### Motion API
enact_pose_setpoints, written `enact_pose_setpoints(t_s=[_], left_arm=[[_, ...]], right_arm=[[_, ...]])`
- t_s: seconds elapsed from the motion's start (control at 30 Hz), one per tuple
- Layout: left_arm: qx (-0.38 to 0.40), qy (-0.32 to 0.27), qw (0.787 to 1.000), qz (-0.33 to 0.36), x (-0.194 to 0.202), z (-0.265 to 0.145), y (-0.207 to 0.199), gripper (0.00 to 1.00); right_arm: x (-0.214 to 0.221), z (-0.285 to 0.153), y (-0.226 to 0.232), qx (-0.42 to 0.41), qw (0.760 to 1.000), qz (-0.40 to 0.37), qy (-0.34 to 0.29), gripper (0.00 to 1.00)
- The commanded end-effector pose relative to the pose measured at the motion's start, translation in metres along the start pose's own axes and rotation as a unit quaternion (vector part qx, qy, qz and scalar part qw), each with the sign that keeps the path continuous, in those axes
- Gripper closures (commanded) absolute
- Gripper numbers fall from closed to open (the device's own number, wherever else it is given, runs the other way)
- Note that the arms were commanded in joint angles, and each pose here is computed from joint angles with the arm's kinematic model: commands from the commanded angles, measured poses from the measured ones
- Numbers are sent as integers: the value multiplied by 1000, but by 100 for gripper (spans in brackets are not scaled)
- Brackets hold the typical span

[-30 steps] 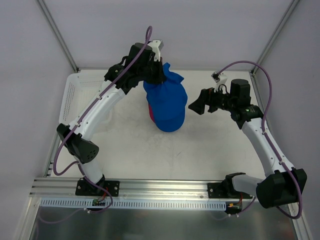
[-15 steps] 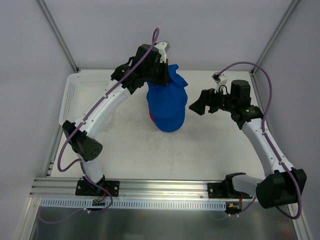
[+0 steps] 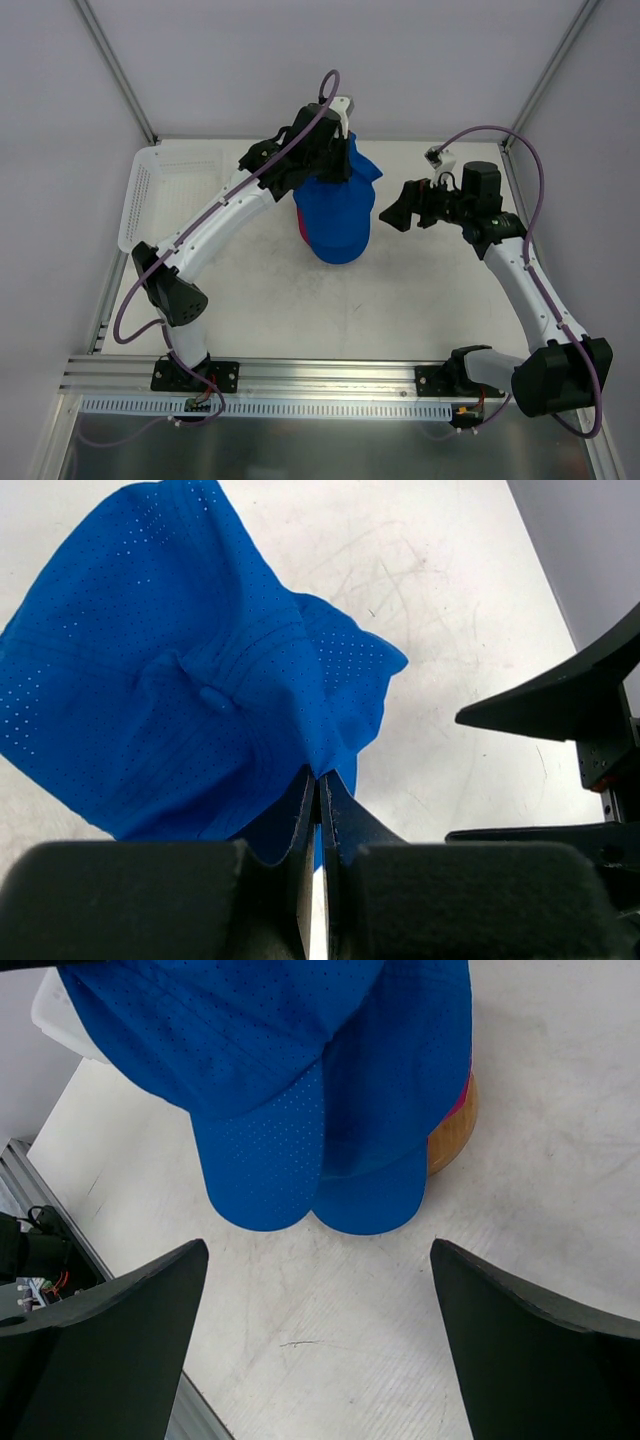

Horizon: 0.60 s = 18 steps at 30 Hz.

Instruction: Stack the hats

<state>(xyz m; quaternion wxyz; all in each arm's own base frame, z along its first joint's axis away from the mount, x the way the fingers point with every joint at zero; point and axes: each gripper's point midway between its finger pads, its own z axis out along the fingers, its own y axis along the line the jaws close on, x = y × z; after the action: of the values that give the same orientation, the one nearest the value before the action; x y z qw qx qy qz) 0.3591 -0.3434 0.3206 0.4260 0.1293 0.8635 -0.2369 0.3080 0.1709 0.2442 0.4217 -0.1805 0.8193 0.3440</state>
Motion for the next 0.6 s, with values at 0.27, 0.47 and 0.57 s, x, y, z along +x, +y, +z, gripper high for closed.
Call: enact_pose_setpoints(t_s=[0.27, 0.47, 0.57], left_arm=[[-17, 12, 999, -30, 14, 24, 1, 80], [20, 35, 998, -47, 22, 34, -15, 76], [32, 42, 997, -49, 23, 39, -21, 71]], right_arm=[[-8, -9, 4, -5, 1000, -22, -22, 0], [-4, -5, 1, -7, 1000, -15, -14, 0], [-3, -1, -4, 0, 1000, -10, -11, 1]])
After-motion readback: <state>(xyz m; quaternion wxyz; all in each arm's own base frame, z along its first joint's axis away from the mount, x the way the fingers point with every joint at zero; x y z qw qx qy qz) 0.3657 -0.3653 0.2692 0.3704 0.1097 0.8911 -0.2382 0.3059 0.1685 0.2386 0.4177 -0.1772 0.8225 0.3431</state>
